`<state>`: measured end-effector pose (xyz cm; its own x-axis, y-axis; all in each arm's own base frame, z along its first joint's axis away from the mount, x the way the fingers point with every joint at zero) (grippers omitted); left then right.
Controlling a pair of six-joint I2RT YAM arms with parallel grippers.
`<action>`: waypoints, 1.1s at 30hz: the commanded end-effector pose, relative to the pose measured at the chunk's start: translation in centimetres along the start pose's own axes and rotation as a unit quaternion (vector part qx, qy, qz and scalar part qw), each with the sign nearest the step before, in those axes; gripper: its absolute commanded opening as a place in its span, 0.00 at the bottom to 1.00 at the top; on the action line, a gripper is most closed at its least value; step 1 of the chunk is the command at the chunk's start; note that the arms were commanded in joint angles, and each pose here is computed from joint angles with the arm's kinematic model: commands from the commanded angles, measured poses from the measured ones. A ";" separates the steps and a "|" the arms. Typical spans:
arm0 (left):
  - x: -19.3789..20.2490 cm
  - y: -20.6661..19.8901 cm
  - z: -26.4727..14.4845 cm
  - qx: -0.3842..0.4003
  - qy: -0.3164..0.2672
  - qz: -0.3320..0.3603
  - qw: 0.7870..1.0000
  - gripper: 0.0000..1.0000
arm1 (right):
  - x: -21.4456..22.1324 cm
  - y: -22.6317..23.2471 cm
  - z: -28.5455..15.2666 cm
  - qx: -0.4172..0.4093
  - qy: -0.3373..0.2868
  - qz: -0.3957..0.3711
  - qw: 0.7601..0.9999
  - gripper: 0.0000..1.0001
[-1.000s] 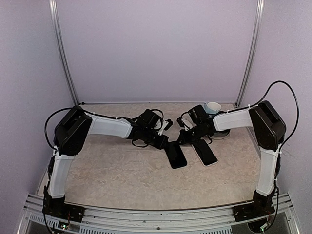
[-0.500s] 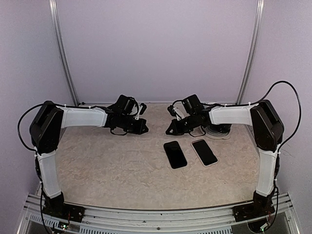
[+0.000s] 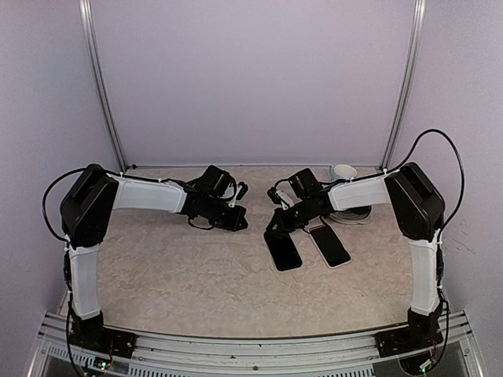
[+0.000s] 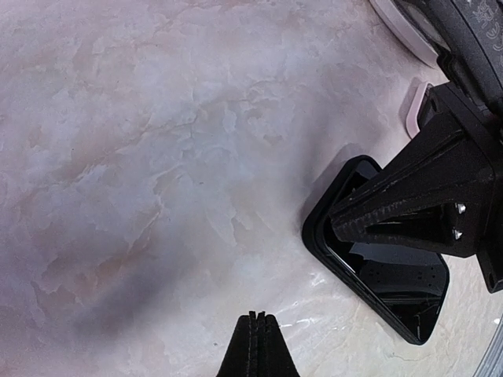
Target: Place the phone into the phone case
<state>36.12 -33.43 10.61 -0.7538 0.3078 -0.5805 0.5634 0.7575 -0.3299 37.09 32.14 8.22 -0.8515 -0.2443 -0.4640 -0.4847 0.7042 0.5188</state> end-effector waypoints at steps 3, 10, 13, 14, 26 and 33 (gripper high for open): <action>-0.6 -1.1 0.7 0.006 0.001 0.014 1.000 0.00 | 2.0 -2.0 -0.5 0.064 0.046 0.012 0.997 0.00; -0.5 -1.3 1.2 0.008 0.006 0.018 1.000 0.00 | -2.9 3.7 -2.5 0.013 -0.004 -0.068 0.998 0.00; -0.6 -0.7 0.9 0.002 0.004 0.010 1.000 0.00 | -4.0 4.7 -3.6 0.016 -0.028 -0.070 0.997 0.00; -0.6 -0.4 0.8 0.000 0.003 0.006 1.000 0.00 | -4.1 4.7 -3.7 0.024 -0.032 -0.070 0.997 0.00; -1.1 0.8 0.3 -0.007 -0.006 -0.012 1.000 0.00 | 2.7 0.2 1.2 0.032 0.067 -0.012 0.997 0.00; -0.7 0.5 1.5 -0.002 0.005 -0.008 1.000 0.00 | 6.8 -3.4 1.3 0.092 0.112 0.017 0.989 0.00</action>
<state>37.52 -33.46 10.56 -0.7596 0.2891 -0.5825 0.5455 0.7709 -0.3287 35.38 32.36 7.75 -0.8371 -0.3166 -0.4462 -0.5228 0.7031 0.4819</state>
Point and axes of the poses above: each gripper's point midway between its finger pads, its own z axis out along the fingers, its own y axis along the line the jaws close on, x = y × z, the point moved 6 cm from there along -z, back along the fingers, and after that the axes turned 3 degrees about z, right-handed, at the moved point
